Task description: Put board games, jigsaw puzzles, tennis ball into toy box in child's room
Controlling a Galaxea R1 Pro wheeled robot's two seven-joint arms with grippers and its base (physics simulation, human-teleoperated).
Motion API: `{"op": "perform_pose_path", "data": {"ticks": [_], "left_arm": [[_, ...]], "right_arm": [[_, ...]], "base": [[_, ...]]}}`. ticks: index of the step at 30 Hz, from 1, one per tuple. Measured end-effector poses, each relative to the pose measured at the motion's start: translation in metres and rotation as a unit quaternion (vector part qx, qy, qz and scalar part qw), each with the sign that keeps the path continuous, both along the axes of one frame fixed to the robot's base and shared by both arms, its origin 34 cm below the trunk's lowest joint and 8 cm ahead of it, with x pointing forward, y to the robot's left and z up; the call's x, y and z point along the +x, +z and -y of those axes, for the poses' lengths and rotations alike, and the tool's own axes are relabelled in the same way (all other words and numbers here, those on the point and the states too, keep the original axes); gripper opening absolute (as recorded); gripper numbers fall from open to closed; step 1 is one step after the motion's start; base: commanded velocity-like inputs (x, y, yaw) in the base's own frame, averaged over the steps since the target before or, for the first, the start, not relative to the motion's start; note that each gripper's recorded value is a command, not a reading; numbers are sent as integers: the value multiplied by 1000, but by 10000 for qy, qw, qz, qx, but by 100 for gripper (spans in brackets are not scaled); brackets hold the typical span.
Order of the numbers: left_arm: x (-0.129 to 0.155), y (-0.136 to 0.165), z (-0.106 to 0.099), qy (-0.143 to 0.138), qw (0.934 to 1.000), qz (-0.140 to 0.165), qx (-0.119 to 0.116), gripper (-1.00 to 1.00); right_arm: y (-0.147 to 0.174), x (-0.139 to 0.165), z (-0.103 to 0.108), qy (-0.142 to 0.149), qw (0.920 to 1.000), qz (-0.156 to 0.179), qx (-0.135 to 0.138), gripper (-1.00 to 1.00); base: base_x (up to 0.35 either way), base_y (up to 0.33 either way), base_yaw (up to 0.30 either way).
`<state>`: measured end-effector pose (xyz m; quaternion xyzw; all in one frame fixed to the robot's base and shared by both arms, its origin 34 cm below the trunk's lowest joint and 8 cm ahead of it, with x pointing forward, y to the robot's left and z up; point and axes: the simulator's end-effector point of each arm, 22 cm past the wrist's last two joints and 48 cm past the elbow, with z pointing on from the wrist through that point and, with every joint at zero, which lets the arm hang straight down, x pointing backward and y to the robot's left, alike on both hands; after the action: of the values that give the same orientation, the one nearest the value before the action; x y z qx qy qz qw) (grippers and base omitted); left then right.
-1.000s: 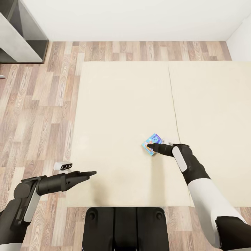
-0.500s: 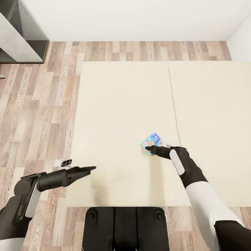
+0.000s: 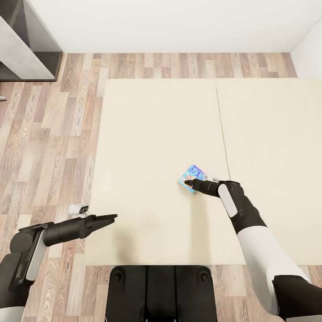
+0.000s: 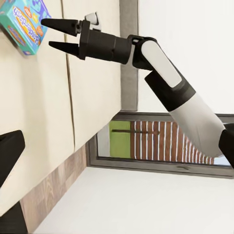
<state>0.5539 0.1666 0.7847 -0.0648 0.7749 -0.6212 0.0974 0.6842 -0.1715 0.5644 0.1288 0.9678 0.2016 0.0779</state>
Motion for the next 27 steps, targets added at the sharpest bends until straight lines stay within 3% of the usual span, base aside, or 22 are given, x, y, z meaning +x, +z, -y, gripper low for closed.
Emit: {"op": "perform_pose_path", "data": {"ticks": [19, 27], "left_arm": [[0, -2, -1, 5, 10000, -8, 60, 100], [1, -2, -2, 15, 10000, -9, 66, 100]], "right_arm": [[-2, 0, 12, 1, 9999, -75, -88, 100], [-2, 6, 24, -22, 9993, -153, -351, 100]], "base": [[0, 0, 0], [0, 0, 0]]}}
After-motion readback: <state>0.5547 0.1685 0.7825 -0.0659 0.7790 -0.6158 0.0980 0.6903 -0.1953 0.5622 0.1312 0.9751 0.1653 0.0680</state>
